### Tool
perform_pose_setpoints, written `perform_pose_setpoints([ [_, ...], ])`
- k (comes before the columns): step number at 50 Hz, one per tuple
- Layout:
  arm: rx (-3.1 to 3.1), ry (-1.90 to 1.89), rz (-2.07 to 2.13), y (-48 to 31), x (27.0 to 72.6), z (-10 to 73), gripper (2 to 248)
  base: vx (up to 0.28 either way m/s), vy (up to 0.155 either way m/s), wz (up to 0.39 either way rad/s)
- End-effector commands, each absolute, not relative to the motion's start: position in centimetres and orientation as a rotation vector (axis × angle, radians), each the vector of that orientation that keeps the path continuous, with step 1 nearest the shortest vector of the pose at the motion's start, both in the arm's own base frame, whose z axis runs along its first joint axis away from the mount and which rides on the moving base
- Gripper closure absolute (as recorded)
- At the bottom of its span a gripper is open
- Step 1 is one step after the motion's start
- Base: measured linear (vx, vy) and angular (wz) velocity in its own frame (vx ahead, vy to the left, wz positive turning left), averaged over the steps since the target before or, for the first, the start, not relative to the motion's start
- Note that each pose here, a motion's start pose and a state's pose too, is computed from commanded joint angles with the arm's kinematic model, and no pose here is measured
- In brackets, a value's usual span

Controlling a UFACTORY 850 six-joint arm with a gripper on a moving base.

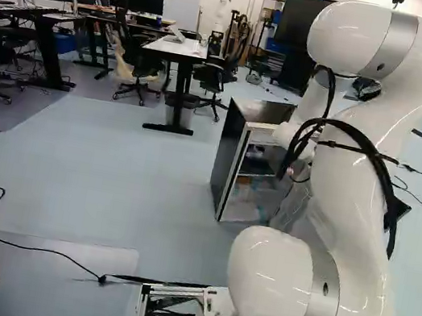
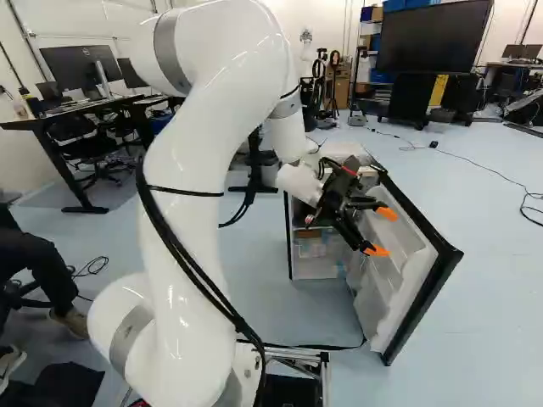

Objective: Open the fridge door

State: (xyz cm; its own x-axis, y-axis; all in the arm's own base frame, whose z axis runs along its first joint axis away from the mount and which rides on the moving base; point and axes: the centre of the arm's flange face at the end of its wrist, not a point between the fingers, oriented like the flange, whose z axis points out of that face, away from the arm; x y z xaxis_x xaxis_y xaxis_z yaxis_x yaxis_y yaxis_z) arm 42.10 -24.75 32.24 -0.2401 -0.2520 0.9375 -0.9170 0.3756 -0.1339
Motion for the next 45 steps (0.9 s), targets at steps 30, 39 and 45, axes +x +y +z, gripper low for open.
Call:
perform_pose_setpoints([
  [30, 1.283, -1.531, 1.031, -18.3, 39.7, 32.5, 3, 0.0, 0.0, 0.0],
  [39, 1.336, -1.486, 1.061, -17.1, 39.2, 32.6, 3, 0.0, 0.0, 0.0],
  [45, 1.344, -1.479, 1.066, -16.9, 39.1, 32.6, 3, 0.0, 0.0, 0.0],
])
